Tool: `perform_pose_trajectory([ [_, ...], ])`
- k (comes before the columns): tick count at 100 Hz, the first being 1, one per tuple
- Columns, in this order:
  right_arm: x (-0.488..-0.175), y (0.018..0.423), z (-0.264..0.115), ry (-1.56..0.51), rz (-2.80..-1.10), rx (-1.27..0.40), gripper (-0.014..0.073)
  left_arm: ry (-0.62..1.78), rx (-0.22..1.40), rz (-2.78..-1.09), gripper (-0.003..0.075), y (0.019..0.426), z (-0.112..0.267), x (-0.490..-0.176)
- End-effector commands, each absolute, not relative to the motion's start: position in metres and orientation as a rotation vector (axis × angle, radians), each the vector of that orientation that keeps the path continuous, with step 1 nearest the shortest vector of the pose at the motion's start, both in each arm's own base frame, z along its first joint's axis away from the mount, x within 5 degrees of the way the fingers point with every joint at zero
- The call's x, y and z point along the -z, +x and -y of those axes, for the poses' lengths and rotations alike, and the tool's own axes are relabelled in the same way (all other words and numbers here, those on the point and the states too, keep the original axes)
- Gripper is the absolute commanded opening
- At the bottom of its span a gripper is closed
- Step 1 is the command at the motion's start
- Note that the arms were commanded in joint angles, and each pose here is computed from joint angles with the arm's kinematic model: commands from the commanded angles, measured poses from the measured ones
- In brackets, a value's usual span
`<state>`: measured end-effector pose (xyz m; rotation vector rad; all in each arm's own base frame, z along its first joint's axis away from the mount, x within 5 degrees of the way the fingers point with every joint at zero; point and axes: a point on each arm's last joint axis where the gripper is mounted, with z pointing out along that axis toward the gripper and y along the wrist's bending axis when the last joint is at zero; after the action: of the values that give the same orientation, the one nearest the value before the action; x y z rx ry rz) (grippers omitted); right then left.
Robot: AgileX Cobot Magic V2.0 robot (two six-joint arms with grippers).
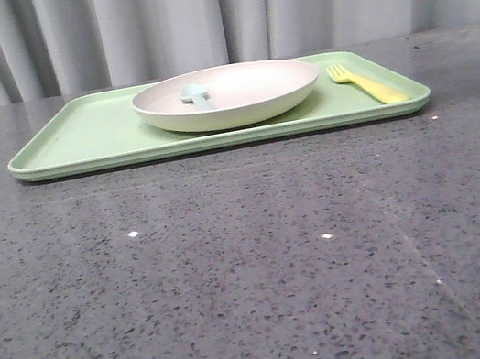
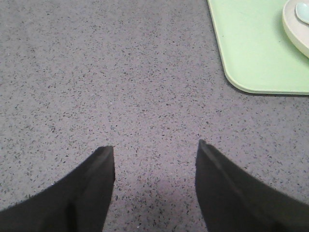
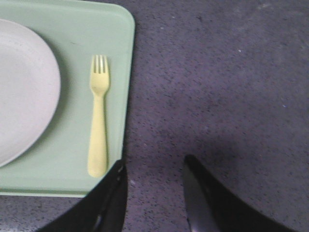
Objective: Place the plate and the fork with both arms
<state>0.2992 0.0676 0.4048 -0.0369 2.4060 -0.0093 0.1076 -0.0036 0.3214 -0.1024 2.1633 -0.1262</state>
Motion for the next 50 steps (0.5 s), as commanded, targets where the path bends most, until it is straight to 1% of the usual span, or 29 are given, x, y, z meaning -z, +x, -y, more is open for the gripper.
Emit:
perform_pose_trajectory([
  [1,-0.427,0.277,-0.046,-0.002,-2.27,0.039,0.0298,-0.117,0.139,-2.065,0.0375,0.111,0.003,-0.335],
  [13,-0.415,0.254,-0.024,0.061,-2.28,0.073,0.0298,-0.117,0.139,-2.065,0.0375,0.111,0.003,-0.335],
  [21,-0.411,0.234,-0.016,0.083,-2.254,0.077,0.0298,-0.117,0.139,-2.065,0.0375,0.111,0.003,-0.335],
  [50,-0.379,0.164,-0.006,0.086,-2.225,0.06,0.0298,-0.117,0.139,-2.065,0.0375,0.111,0.003,-0.335],
])
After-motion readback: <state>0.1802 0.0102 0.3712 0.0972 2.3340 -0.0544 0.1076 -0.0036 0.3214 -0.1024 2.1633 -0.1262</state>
